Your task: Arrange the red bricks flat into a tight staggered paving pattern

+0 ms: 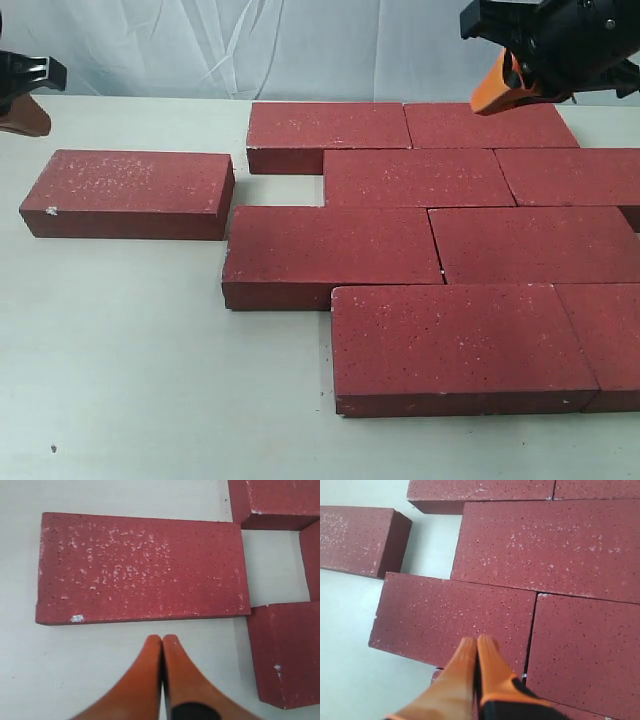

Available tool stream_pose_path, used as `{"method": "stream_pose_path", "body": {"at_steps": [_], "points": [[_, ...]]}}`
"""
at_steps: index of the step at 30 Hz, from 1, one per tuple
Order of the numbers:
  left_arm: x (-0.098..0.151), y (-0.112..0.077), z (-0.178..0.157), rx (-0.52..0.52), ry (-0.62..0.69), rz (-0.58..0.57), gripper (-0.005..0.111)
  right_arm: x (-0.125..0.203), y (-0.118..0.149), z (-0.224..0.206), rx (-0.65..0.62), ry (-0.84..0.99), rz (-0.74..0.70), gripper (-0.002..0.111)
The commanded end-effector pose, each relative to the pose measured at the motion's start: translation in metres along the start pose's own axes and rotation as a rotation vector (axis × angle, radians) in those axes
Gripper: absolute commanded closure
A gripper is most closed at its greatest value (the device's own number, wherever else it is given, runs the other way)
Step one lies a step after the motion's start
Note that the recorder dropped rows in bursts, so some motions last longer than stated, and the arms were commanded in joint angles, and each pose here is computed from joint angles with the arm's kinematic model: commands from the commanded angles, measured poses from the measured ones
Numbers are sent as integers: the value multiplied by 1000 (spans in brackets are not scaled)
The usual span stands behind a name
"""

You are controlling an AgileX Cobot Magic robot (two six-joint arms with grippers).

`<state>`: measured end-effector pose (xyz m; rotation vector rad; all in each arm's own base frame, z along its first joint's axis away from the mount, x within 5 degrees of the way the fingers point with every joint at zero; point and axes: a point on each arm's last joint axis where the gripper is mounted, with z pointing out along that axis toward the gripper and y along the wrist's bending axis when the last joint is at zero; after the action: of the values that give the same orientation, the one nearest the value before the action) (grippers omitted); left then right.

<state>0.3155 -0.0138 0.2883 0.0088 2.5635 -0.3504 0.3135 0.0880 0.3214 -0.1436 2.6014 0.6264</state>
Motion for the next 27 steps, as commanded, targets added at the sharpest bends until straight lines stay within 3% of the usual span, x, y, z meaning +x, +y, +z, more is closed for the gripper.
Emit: {"method": "stream_pose_path", "body": {"at_steps": [1, 8, 15, 27], "points": [[-1, -14, 2, 7, -30, 52, 107, 5, -3, 4, -23, -32, 0, 109], [3, -33, 30, 21, 29, 128, 107, 8, -4, 12, -63, -63, 11, 109], [16, -44, 84, 34, 149, 165, 107, 8, -3, 12, -83, -68, 28, 109], [35, -41, 154, 11, 221, 185, 107, 7, -2, 12, -88, -71, 28, 109]]}}
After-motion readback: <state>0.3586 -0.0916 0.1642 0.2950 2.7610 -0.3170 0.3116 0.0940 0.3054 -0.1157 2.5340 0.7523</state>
